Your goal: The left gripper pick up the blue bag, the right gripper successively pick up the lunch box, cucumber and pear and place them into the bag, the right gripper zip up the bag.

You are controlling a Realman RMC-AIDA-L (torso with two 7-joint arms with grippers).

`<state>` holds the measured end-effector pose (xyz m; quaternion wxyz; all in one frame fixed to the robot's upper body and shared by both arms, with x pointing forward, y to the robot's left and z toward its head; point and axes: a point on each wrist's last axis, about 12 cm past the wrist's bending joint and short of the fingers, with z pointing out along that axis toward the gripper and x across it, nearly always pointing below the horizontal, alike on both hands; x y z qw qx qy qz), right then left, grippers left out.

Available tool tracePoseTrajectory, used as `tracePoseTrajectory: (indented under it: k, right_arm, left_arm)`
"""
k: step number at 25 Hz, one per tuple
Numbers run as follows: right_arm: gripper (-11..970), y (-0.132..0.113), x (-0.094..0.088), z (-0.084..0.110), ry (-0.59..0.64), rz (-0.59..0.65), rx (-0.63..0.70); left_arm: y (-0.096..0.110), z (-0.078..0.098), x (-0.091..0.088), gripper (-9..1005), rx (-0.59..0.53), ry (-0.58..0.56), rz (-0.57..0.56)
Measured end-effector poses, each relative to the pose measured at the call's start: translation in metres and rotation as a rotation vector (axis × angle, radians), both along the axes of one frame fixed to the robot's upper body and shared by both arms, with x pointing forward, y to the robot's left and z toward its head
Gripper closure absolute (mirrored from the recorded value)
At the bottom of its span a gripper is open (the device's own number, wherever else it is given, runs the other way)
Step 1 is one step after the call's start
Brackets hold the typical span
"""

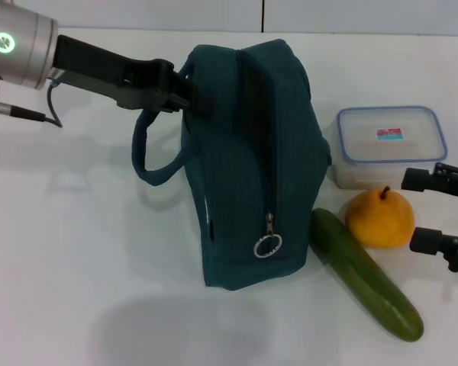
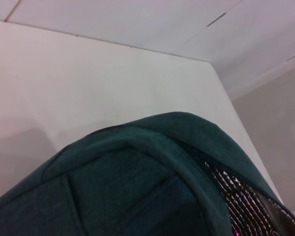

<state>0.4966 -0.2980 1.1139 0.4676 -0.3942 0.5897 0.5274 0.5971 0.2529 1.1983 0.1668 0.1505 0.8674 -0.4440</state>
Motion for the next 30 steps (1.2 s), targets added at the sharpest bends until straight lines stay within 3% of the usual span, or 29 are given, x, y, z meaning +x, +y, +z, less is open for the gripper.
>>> tracePoseTrajectory:
  k: [6,20,24,30]
  right_arm:
    - [152,-0.002,-0.005,-0.004,0.011,-0.060,0.061]
    - [165,-0.036,-0.027,-0.026,0.125,-0.503,0.431]
    - [169,-0.036,-0.031,-0.032,0.165,-0.567,0.508]
    - [175,-0.040,-0.018,-0.054,0.369,-0.759,0.533]
  left_arm:
    - [0.007,0.000,-0.003,941,-0.059,-0.020,0.018]
    - [0.011,-0.004,-0.004,951,-0.083,-0.030,0.011]
    - [0.009,-0.004,-0.004,950,-0.084,-0.035,0.003]
    - [0.008,-0.006,-0.005,949,-0.111,-0.058,-0.018]
